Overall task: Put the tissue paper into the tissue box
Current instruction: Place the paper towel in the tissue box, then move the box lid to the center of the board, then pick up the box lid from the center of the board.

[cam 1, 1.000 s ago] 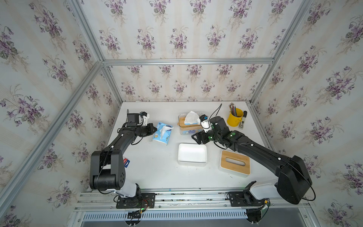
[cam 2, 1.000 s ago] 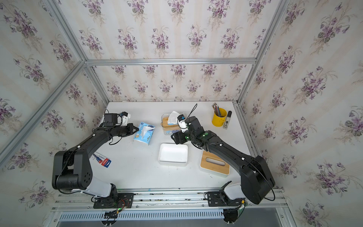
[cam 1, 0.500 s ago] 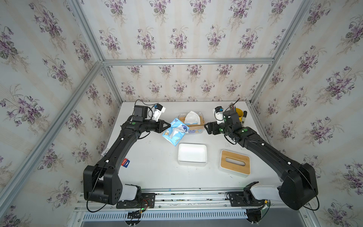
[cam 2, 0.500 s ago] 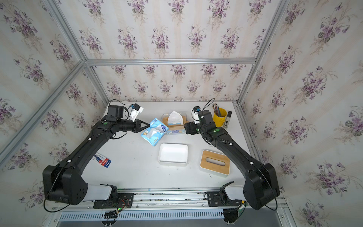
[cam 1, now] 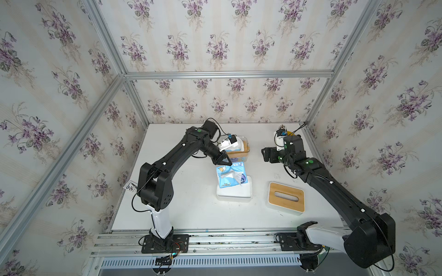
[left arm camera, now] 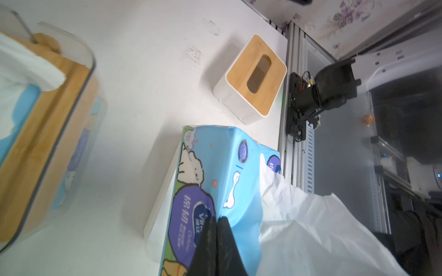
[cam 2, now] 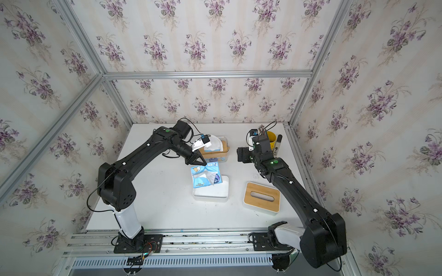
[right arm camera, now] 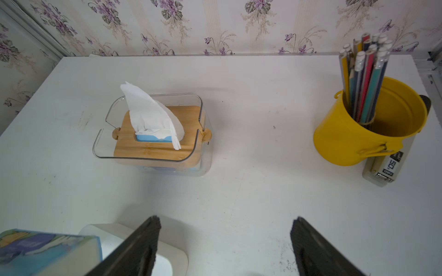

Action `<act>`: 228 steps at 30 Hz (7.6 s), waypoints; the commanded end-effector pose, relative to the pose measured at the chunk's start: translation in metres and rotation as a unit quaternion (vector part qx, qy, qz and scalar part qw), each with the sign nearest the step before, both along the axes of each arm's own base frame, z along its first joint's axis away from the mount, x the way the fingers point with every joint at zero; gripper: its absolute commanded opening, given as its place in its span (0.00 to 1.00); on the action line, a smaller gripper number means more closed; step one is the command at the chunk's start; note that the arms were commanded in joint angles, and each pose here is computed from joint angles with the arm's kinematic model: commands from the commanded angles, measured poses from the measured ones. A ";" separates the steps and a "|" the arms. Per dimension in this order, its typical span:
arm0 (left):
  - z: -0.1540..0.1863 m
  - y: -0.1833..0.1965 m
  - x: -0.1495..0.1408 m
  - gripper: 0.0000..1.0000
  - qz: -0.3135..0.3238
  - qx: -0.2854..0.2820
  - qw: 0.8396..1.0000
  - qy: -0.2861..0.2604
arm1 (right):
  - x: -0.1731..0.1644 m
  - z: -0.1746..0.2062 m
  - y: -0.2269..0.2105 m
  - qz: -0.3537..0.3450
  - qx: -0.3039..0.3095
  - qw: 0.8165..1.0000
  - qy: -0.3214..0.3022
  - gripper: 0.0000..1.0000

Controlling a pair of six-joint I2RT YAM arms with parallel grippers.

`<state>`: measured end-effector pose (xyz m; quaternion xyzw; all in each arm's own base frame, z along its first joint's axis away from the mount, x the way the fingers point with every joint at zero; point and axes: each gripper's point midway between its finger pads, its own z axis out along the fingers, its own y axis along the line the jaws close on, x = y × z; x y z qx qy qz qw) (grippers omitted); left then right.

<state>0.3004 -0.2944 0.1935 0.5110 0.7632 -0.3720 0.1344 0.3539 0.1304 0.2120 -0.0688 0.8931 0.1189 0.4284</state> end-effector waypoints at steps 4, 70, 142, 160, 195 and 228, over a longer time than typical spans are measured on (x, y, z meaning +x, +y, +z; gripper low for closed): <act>-0.018 -0.005 -0.014 0.00 -0.091 0.036 0.995 -0.006 | -0.006 -0.010 -0.004 -0.001 -0.011 1.000 0.013 0.89; 0.009 0.001 0.006 0.82 0.265 -0.007 0.962 -0.064 | -0.155 -0.136 -0.019 -0.139 -0.059 0.956 0.251 0.78; -0.012 0.017 -0.015 0.82 0.253 0.015 0.965 -0.063 | -0.133 -0.125 0.035 0.007 0.055 0.945 0.323 0.59; -0.012 0.026 -0.019 0.82 0.257 0.025 0.963 -0.073 | -0.029 -0.115 0.053 0.017 0.043 0.972 0.230 0.61; -0.013 0.035 -0.011 0.85 0.278 0.024 0.958 -0.066 | -0.031 -0.153 -0.015 0.111 -0.292 0.911 0.267 0.77; -0.017 0.030 -0.013 0.85 0.263 0.021 0.963 -0.055 | -0.013 -0.164 -0.015 0.147 -0.280 0.912 0.261 0.76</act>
